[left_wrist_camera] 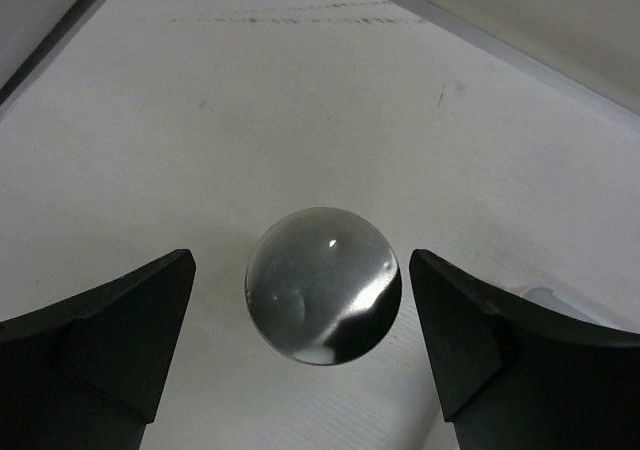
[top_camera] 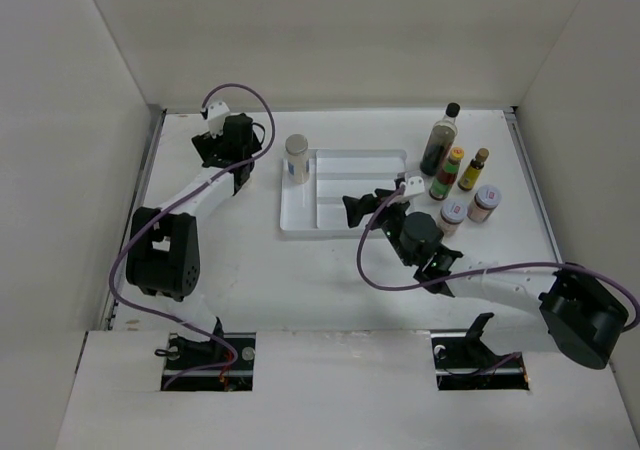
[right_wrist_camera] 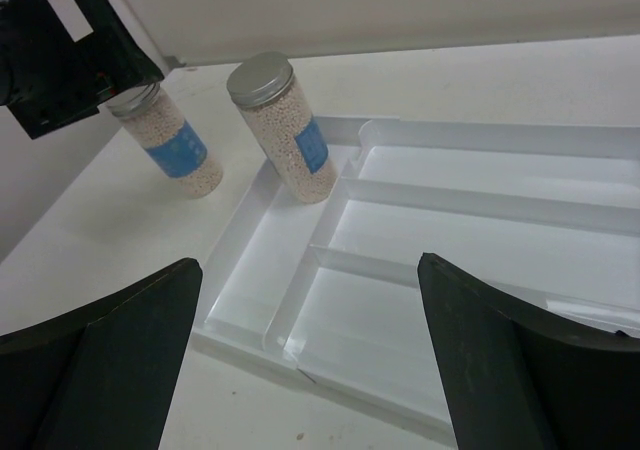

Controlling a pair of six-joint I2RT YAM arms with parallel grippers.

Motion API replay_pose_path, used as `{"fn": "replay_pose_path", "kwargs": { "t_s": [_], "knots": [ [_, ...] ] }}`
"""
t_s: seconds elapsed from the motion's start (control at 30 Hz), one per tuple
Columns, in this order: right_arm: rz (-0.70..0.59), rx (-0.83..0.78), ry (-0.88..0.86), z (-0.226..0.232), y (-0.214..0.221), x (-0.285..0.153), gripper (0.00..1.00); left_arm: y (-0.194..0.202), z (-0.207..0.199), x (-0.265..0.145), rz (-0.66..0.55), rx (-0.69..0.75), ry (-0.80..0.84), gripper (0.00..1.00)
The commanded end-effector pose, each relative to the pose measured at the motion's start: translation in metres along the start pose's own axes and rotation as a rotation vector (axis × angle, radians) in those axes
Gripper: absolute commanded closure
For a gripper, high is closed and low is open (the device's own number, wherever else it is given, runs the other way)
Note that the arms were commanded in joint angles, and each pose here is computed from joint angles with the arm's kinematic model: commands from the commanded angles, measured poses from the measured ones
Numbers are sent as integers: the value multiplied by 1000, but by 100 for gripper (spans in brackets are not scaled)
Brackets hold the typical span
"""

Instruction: Organize the condiment bottles

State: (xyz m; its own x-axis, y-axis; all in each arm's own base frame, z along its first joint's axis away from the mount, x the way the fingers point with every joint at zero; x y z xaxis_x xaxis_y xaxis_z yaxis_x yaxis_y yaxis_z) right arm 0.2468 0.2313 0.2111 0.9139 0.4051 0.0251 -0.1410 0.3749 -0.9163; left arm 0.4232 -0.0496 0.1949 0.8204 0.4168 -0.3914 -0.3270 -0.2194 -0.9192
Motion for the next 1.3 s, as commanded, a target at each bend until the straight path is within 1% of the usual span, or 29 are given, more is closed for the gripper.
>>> {"fn": "replay_pose_path", "kwargs": {
  "t_s": [0.0,0.1,0.17,0.2,0.3,0.37,0.4,0.47,0.53,0.67,0.8,0.87,0.97,1.1,1.27],
  "knots": [
    [-47,15,-58,19,-17,6,4,-13,-7,9,-9,-20,39,11],
    [-44,13,-57,19,-16,6,4,-9,-10,13,8,-12,48,11],
    [-47,13,-58,19,-17,6,4,-4,-12,15,15,-8,50,15],
    [-48,14,-59,19,-18,6,4,-4,-12,16,16,-7,49,21],
    [-47,15,-58,19,-17,5,5,-10,-10,10,-1,-21,49,47],
    [-49,14,-56,19,-18,5,5,-21,-8,-4,-38,-56,59,56],
    [-50,15,-56,19,-18,5,5,-26,-8,-16,-64,-86,63,58],
    [-53,19,-56,19,-18,5,5,-37,-11,-44,-115,-127,86,59],
    [-52,18,-52,18,-17,5,6,-41,-15,-72,-149,-111,109,59],
    [-69,41,-53,17,-22,1,6,-19,-15,-120,-161,-41,189,59],
    [-89,67,-40,11,-28,-2,6,6,-13,-149,-142,-12,275,59],
    [-98,80,-31,7,-30,-3,6,14,-22,-162,-133,-3,339,59],
    [-100,84,-22,4,-30,-1,6,22,-43,-175,-123,8,415,59],
    [-98,83,-16,3,-27,0,6,36,-72,-178,-109,28,489,59],
    [-107,86,-5,0,-29,-1,6,59,-85,-170,-73,94,483,59]
  ]
}}
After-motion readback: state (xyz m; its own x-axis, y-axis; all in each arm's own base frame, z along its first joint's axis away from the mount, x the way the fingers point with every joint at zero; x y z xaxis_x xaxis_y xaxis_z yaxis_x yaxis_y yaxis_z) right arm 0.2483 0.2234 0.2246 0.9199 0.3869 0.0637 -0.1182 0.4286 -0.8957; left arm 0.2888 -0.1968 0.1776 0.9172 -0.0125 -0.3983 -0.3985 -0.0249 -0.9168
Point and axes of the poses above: each gripper's point midway between its finger pads, its own x axis out along the fingers, its own z axis along the line the jaws close on, y = z × x, the point moved 7 cm from there along -x, back along the fingers, and after that the axes turned 5 degrees about x, right-handed, at the moved point
